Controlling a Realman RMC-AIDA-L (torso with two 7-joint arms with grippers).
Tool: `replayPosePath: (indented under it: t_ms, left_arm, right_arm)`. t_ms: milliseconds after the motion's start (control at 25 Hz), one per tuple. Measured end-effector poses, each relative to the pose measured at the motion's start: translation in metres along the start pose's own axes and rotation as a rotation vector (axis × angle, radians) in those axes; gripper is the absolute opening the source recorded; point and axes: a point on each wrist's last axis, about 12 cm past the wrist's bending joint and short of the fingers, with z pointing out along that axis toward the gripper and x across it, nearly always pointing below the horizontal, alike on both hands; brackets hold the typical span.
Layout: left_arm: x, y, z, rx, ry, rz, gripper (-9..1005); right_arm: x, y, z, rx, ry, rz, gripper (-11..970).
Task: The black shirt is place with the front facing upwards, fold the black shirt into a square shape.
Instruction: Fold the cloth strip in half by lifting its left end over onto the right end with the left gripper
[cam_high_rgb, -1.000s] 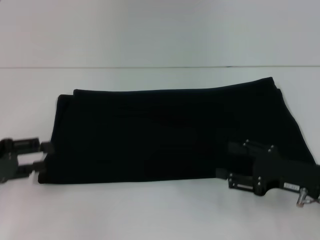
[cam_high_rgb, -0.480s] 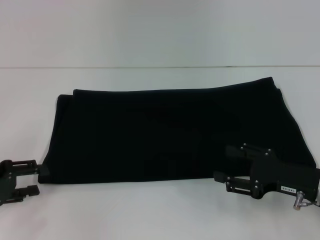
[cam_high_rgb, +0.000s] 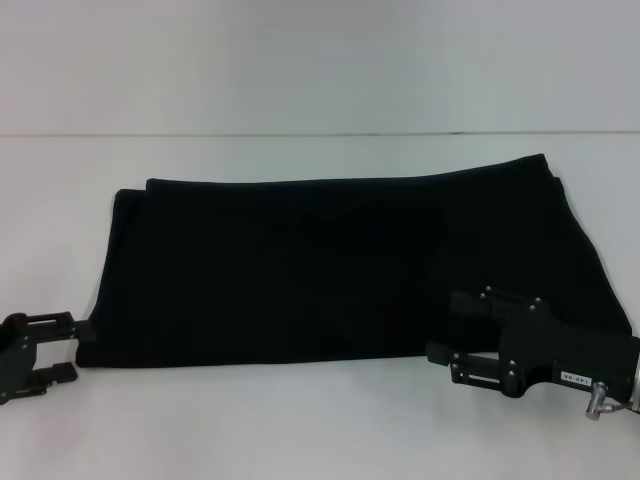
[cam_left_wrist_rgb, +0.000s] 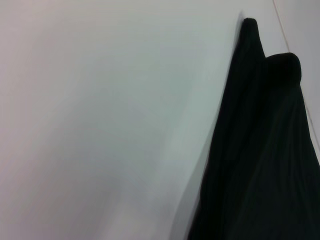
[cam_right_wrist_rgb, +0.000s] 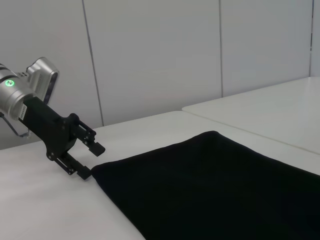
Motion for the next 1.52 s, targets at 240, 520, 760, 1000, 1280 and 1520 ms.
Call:
replayPosePath:
  t_ms: [240,520,760,1000,1280,1520]
  left_arm:
    - [-0.001,-0.007,0.010,0.006,0.007,0.009,681]
    - [-0.001,-0.016,0.023,0.010,0.038,0.021,682]
    - [-0.005,-0.019,0.023,0.004,0.029,0.026,677]
    - [-0.009,-0.026,0.025,-0.017,0.037,0.087,582]
    - [-0.010,-0.028,0.028,-0.031,0.036,0.088,281]
    - [-0.011,-0.029,0.029,-0.031,0.035,0.083,82]
  right_arm:
    - [0.000,0.001,0.000,-0.004,-0.002,0.005,799]
    - [0.001,0.003,0.001,-0.014,-0.007,0.013,799]
    - [0.002,0.005,0.001,-0.022,-0.004,0.014,799]
    - [0.003,0.006,0.001,-0.026,-0.003,0.017,798]
    - [0.002,0.006,0.001,-0.029,-0.006,0.018,798]
    - [0.004,0.006,-0.001,-0.026,-0.004,0.020,798]
